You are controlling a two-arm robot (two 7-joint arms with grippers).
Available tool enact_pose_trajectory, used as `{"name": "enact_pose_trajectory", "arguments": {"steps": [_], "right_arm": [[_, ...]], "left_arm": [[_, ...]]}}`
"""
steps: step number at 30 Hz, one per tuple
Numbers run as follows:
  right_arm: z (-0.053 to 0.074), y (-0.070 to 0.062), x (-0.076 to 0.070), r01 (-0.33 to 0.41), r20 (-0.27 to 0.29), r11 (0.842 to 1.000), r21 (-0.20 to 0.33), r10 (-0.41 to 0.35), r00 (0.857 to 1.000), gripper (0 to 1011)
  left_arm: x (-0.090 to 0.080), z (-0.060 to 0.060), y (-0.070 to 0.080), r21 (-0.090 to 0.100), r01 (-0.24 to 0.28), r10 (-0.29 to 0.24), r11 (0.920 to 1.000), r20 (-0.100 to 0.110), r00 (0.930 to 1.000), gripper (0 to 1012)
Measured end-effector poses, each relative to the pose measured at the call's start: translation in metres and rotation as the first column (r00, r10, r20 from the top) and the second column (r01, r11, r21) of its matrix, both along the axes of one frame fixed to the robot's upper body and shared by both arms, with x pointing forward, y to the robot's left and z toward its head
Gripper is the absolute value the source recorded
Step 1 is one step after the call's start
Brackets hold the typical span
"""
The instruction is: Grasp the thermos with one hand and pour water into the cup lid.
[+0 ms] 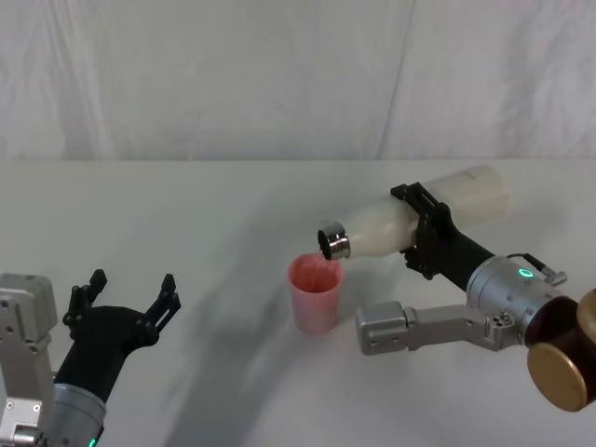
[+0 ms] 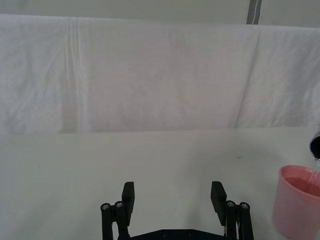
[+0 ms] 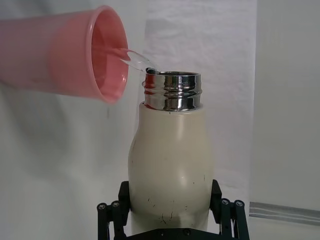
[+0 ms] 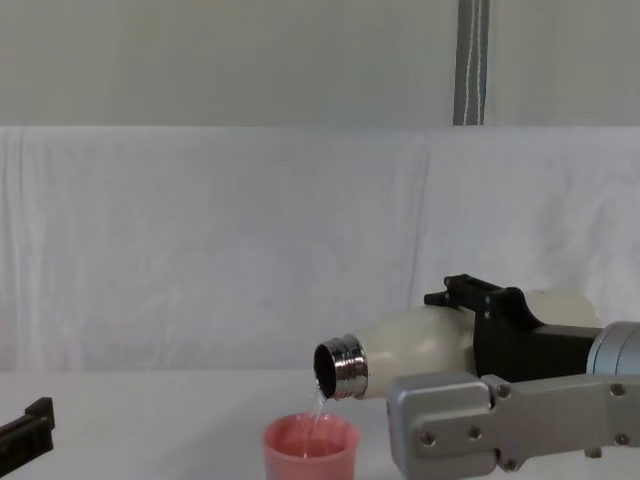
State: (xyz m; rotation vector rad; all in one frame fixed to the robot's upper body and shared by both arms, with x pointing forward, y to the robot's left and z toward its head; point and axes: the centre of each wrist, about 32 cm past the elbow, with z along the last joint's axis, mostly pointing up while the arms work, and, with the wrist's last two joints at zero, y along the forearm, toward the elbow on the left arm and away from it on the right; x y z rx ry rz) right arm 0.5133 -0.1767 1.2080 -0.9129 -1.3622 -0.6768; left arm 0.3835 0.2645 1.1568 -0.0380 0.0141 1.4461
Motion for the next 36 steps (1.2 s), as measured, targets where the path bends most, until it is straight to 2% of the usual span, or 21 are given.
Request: {"name": "enact_pose_trajectory", "arguments": {"steps": [36], "right_arm": [[0.0005, -0.0031, 0.0028, 0.005, 0.003, 1.0, 0.01, -0.005, 1.0, 951]], "left_arm": [[0.0, 0.0, 0.0, 0.0, 0.0, 0.0, 1.0, 0.0, 1.0, 1001]]}}
